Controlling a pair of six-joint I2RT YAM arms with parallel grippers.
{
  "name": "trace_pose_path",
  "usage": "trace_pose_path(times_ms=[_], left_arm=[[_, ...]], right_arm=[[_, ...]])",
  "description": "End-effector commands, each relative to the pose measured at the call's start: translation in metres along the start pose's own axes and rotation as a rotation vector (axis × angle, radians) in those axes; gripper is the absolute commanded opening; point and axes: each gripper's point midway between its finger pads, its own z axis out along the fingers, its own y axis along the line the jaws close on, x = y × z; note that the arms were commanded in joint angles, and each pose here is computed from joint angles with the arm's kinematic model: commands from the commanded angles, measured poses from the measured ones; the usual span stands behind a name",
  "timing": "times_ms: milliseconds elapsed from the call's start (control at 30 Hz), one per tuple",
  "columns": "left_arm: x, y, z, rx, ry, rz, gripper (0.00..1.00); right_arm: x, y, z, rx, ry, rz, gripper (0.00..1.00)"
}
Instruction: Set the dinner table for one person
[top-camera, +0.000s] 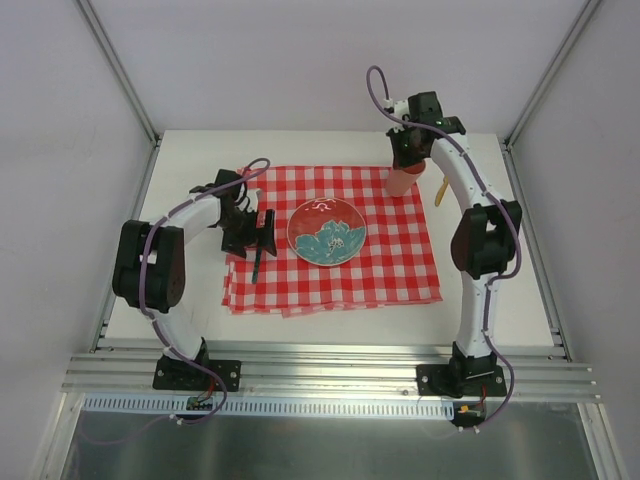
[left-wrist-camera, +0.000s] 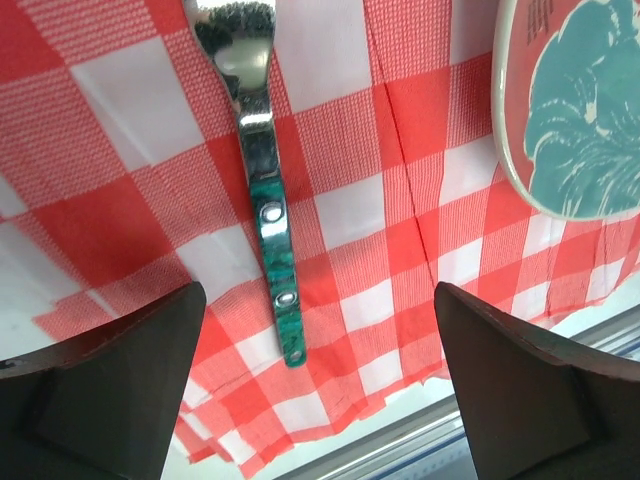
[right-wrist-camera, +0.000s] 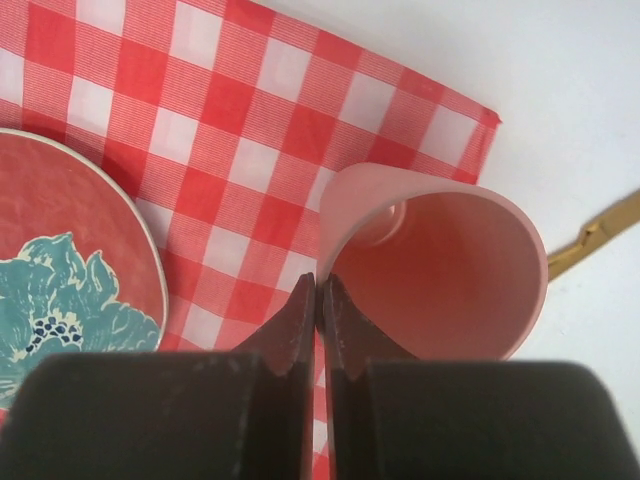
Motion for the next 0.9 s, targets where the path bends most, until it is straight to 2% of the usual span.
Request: trace_pose_path(times_ms=[0, 267, 600, 667, 700, 733, 767, 800, 833, 867], left_arm=[[-0.003, 0.002, -0.023, -0.043, -0.055, 0.062, 0.99], [-0.007, 0.013, -0.034, -0.115, -0.095, 0.092, 0.99], [-0.014, 0.014, -0.034, -0.127, -0.102, 0.089, 0.99], [-0.017, 0.013, -0.035, -0.125, -0.103, 0.088, 0.99], [-0.019, 0.013, -0.035, -0.125, -0.108, 0.091, 0.99], [-0.02, 0.013, -0.035, -0.125, -0.109, 0.091, 0.99], [-0.022, 0.012, -0.035, -0.124, -0.113, 0.094, 0.99], [-0.023, 0.012, -0.036, -0.124, -0.118, 0.097, 0.99], [-0.024, 0.012, -0.037, -0.125, -0.12, 0.102, 0.99], [-0.026, 0.011, -0.038, -0.125, -0.125, 0.107, 0.99]], right_arm=[[-0.033, 0.013, -0.006, -0.026, -0.09, -0.011, 0.01], [-0.05, 0.034, 0.011, -0.046, -0.115, -0.06, 0.01], [-0.039, 0.033, 0.027, -0.031, -0.078, -0.074, 0.01], [-0.036, 0.031, 0.029, -0.018, -0.071, -0.076, 0.06], [-0.036, 0.029, 0.03, -0.011, -0.069, -0.075, 0.29], [-0.037, 0.028, 0.03, 0.002, -0.071, -0.076, 0.43], [-0.038, 0.026, 0.03, 0.017, -0.075, -0.077, 0.76], [-0.039, 0.024, 0.03, 0.037, -0.076, -0.079, 0.91], [-0.042, 0.022, 0.029, 0.057, -0.083, -0.085, 0.98], [-0.045, 0.023, 0.026, 0.052, -0.093, -0.088, 0.97]])
